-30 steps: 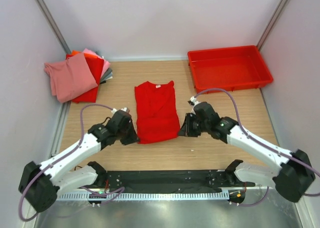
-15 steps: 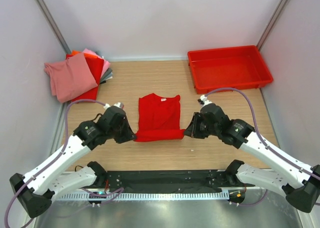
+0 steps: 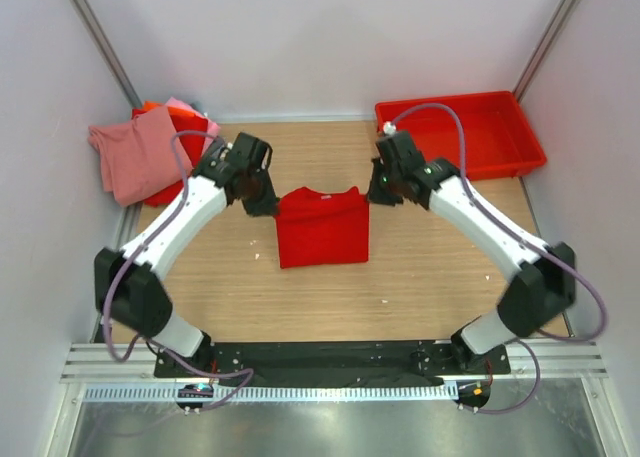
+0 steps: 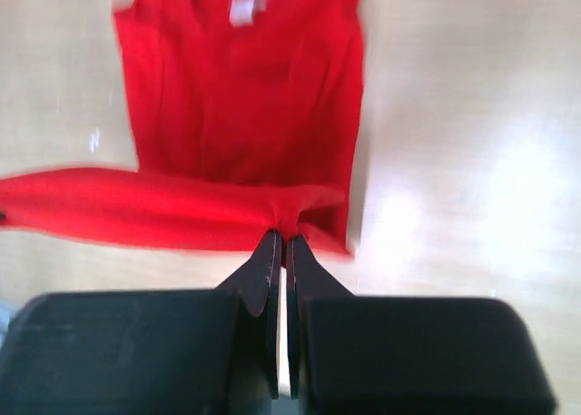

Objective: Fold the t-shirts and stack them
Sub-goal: Fold the tshirt, then neatly place the folded tshirt to the corner

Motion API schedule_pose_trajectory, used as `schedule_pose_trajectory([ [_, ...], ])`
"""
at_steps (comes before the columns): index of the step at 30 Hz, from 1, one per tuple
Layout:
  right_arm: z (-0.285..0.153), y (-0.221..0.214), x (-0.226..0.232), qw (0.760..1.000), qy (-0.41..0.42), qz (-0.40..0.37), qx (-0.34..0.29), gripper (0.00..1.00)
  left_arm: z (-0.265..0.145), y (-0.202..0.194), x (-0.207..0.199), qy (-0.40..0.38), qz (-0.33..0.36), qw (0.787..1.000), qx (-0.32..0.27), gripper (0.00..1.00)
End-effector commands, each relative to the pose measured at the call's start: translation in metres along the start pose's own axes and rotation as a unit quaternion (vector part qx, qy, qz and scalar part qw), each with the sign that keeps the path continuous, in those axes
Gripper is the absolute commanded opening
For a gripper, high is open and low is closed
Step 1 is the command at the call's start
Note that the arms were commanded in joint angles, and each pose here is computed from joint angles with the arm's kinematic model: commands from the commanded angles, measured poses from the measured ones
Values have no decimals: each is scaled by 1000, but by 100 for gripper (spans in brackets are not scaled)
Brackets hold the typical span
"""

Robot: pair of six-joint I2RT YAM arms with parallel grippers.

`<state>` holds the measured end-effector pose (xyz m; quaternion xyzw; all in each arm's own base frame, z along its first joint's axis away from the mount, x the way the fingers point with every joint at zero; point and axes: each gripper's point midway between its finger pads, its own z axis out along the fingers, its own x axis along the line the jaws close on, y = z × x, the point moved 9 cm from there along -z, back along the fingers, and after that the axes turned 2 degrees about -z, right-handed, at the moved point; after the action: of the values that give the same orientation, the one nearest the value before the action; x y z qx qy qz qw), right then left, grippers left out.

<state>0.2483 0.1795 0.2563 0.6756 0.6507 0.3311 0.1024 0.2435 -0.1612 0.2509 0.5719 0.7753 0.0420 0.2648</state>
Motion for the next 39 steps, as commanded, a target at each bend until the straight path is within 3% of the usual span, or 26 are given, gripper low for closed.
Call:
schedule_pose_trajectory([
  [1, 37, 70, -11, 997, -48, -23, -54, 4, 26, 58, 1, 21, 18, 999, -20, 4],
  [2, 48, 85, -13, 997, -54, -22, -55, 13, 35, 73, -1, 6, 14, 1000, -9, 12],
  [3, 66, 96, -21, 996, -71, -22, -43, 35, 60, 100, -11, 7, 15, 1000, -3, 49],
  [4, 92, 124, -19, 995, -85, -21, -46, 74, 72, 114, -13, 4, 16, 1000, 11, 62],
  [6, 116, 138, -27, 994, -108, -19, -7, 83, 100, 150, -13, 31, -2, 999, 44, 73],
  [10, 111, 152, -15, 997, -64, -23, -28, 86, 105, 168, -6, 55, -9, 997, 47, 76],
  [12, 117, 128, -22, 999, -39, -21, -26, 86, 85, 172, -9, 19, -13, 1000, 8, 77],
  [14, 94, 120, -21, 999, -23, -17, -45, 87, 96, 148, 6, 24, -18, 999, 26, 78],
  [16, 98, 92, -29, 1000, -7, -12, -11, 87, 83, 144, 2, -24, -18, 1000, -4, 78],
  [20, 80, 61, -33, 999, 38, 4, -12, 86, 110, 101, 22, -76, -26, 997, 14, 79],
  [24, 74, 19, -44, 998, 60, 32, 8, 86, 131, 84, 31, -99, -31, 994, 30, 81],
  [34, 48, -26, -55, 994, 106, 40, 3, 86, 182, 75, 33, -93, -41, 994, 25, 80],
  [39, 40, -39, -59, 993, 110, 39, 7, 86, 206, 62, 36, -74, -54, 995, 41, 72],
])
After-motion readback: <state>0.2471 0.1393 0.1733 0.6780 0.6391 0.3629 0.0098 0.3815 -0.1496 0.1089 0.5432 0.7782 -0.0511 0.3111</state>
